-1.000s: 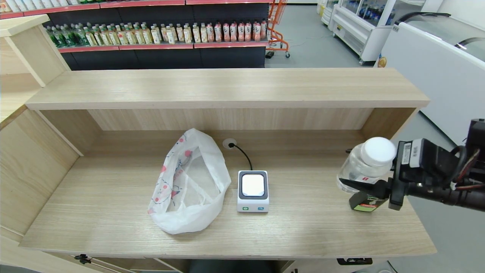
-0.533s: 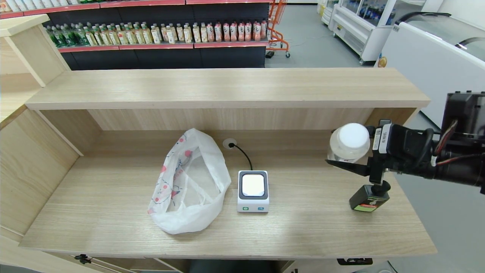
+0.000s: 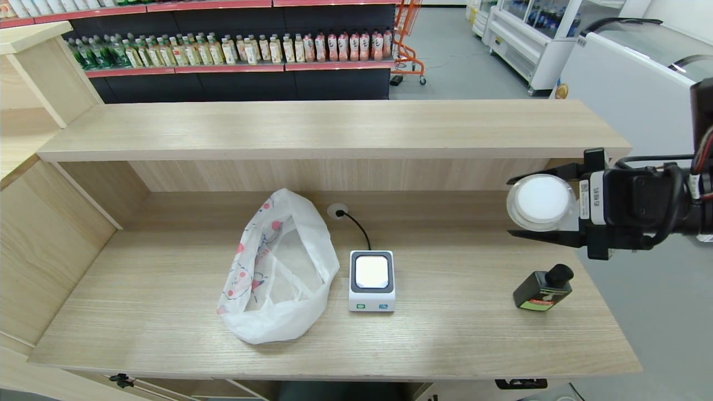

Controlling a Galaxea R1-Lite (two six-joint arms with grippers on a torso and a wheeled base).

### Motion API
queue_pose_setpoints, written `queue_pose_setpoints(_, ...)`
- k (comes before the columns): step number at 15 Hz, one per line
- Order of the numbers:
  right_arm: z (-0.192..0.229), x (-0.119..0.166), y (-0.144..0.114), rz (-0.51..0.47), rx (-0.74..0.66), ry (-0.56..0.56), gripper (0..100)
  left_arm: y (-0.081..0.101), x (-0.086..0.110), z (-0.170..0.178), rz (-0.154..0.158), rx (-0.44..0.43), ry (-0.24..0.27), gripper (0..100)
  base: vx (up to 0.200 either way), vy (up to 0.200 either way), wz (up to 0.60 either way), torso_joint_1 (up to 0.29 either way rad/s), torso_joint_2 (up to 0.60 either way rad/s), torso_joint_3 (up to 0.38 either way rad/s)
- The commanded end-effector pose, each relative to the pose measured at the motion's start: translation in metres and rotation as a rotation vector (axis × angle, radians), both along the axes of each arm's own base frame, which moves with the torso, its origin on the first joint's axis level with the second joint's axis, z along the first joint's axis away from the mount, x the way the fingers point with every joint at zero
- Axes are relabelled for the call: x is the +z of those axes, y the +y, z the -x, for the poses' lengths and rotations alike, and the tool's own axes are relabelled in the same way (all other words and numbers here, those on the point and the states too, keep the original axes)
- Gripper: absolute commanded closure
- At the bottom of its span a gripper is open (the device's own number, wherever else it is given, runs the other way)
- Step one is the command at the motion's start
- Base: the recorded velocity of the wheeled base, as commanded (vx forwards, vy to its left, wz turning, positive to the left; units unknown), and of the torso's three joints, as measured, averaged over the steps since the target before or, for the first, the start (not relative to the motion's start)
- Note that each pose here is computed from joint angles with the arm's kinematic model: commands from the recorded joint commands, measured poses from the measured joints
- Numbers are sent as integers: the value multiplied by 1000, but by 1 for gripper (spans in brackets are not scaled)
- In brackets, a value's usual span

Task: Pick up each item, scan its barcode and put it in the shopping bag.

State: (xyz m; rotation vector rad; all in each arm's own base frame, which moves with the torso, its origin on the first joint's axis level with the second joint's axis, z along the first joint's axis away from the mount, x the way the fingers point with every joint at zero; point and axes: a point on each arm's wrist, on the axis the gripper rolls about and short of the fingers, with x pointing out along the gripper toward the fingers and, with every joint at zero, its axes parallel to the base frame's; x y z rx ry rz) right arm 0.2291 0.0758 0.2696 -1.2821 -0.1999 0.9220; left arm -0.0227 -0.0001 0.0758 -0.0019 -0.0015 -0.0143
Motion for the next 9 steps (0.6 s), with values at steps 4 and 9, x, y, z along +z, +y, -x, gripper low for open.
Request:
queue_pose_setpoints(4,-17,-16,5,62,26,7,100,0,0,0,1,-1,0,0,0,100,0,1,2,1)
queue_pose_setpoints(9,-30,-35,18,122,95,23,100,0,0,0,1,-1,0,0,0,200,0,5,5,4)
